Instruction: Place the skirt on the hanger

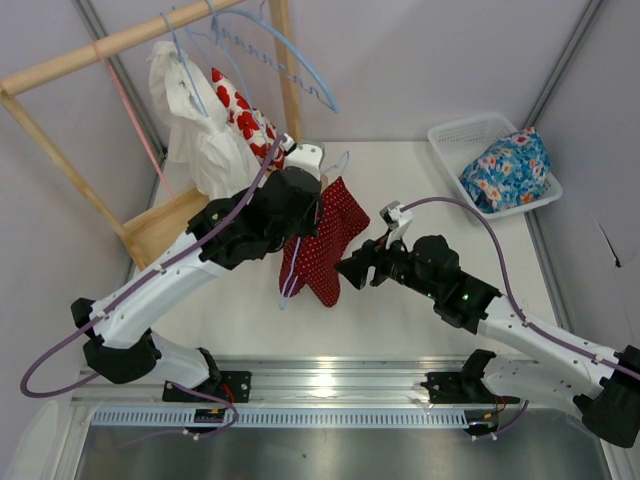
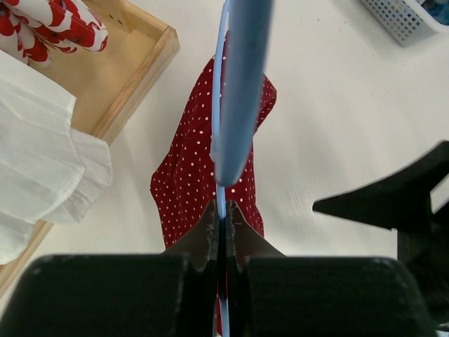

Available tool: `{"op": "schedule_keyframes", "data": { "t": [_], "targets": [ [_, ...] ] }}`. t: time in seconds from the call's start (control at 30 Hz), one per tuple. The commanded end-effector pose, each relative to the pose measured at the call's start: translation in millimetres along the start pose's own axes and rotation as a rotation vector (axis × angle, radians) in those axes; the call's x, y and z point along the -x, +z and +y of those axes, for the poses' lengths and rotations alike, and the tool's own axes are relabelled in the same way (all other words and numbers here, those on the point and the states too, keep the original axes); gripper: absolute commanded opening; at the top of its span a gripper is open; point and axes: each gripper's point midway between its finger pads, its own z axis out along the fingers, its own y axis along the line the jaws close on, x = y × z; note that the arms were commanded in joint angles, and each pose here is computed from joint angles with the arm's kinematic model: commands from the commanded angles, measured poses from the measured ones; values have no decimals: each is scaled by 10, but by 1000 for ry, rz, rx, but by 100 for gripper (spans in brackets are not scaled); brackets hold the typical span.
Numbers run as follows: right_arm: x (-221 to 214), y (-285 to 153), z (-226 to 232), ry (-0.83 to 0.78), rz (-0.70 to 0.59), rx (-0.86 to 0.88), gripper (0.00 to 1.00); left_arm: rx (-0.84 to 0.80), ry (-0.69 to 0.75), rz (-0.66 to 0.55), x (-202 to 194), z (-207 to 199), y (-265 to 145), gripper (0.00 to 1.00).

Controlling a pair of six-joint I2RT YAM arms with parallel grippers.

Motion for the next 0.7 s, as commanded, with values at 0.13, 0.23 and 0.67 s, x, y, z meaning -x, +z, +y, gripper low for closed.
{"op": "schedule_keyframes", "data": {
  "t": [0.13, 0.23, 0.67],
  "targets": [
    [554, 80, 778, -57, -173, 224, 74, 18, -114, -79, 265, 82, 50, 0],
    [575, 147, 938, -29, -196, 250, 77, 27, -140, -88, 287, 100, 71, 0],
    [747, 298, 1299, 13, -256, 294, 81, 132, -193, -86, 197, 243, 217, 0]
  ]
}}
